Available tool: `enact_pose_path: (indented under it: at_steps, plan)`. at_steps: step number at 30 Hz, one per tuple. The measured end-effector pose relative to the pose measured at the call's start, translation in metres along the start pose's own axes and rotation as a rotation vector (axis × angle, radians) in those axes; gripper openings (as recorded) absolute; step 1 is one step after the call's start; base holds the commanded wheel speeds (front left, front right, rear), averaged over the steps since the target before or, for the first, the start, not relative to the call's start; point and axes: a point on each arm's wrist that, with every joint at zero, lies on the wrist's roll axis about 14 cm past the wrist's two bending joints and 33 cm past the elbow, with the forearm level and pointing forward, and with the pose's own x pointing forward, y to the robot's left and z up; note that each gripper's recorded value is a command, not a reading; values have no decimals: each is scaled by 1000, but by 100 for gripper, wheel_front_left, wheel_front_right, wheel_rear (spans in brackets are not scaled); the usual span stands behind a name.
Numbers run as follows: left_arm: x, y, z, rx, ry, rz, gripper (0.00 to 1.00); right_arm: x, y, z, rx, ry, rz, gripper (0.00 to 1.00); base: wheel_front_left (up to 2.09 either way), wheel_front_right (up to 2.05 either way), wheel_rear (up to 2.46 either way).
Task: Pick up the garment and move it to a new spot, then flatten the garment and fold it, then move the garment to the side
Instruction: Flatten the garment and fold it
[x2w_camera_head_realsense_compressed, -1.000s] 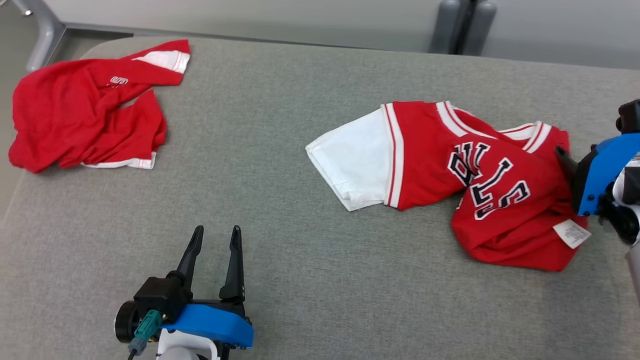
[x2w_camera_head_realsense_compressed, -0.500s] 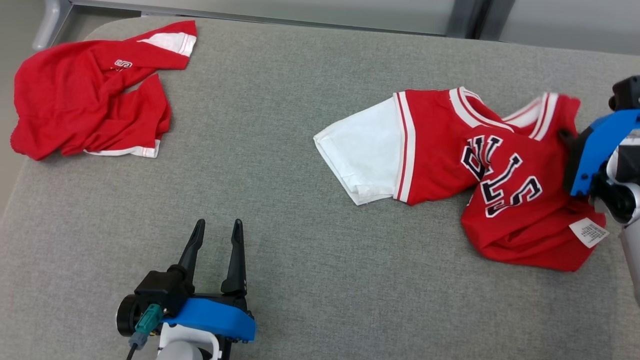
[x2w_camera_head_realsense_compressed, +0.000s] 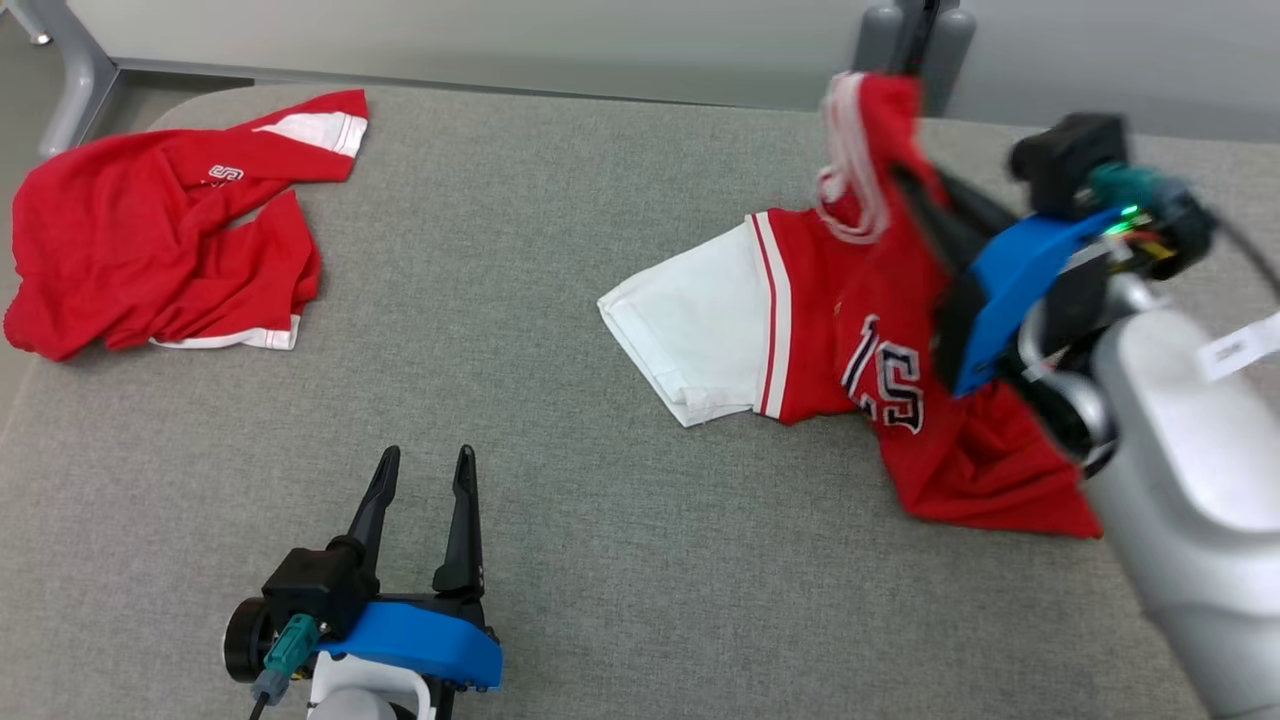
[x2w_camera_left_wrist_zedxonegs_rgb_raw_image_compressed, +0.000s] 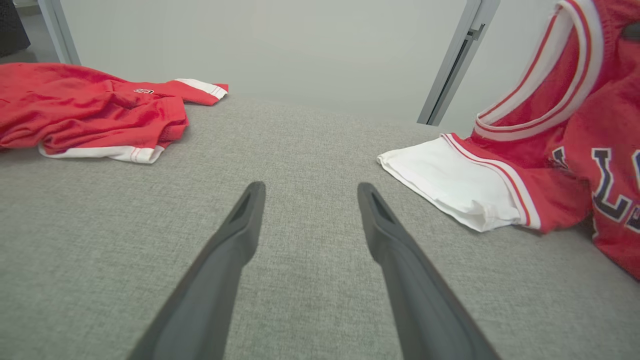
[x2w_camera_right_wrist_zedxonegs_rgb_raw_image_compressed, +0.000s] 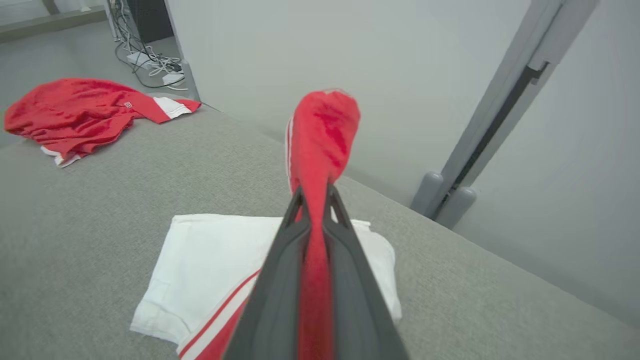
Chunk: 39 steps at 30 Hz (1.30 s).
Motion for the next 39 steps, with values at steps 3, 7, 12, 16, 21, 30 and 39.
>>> enact_pose_path:
  at_steps: [3, 7, 12, 16, 21, 30, 39]
  plan:
    - [-1, 0, 2, 0, -6, -1, 100, -3, 45, 6, -6, -42, 104, 0, 0, 0, 0]
    - [-4, 0, 6, -1, -20, -1, 100, -8, 110, -1, -8, -51, 241, 0, 0, 0, 0]
    - [-8, 3, 11, -3, -36, 7, 100, -15, 179, -41, -26, 16, 366, 0, 0, 0, 0]
    - [-12, 4, 13, -9, -41, 15, 100, -20, 200, -76, -43, 65, 399, 100, 0, 0, 0]
    - [-18, 8, 14, -17, -46, 31, 100, -26, 214, -82, 2, 50, 432, 100, 0, 0, 0]
    - [-26, 7, 14, -22, -52, 34, 100, -13, 159, -75, 52, 21, 256, 100, 0, 0, 0]
    - [-26, 11, 10, -27, -40, 50, 100, 1, 113, -88, 32, 55, 130, 100, 0, 0, 0]
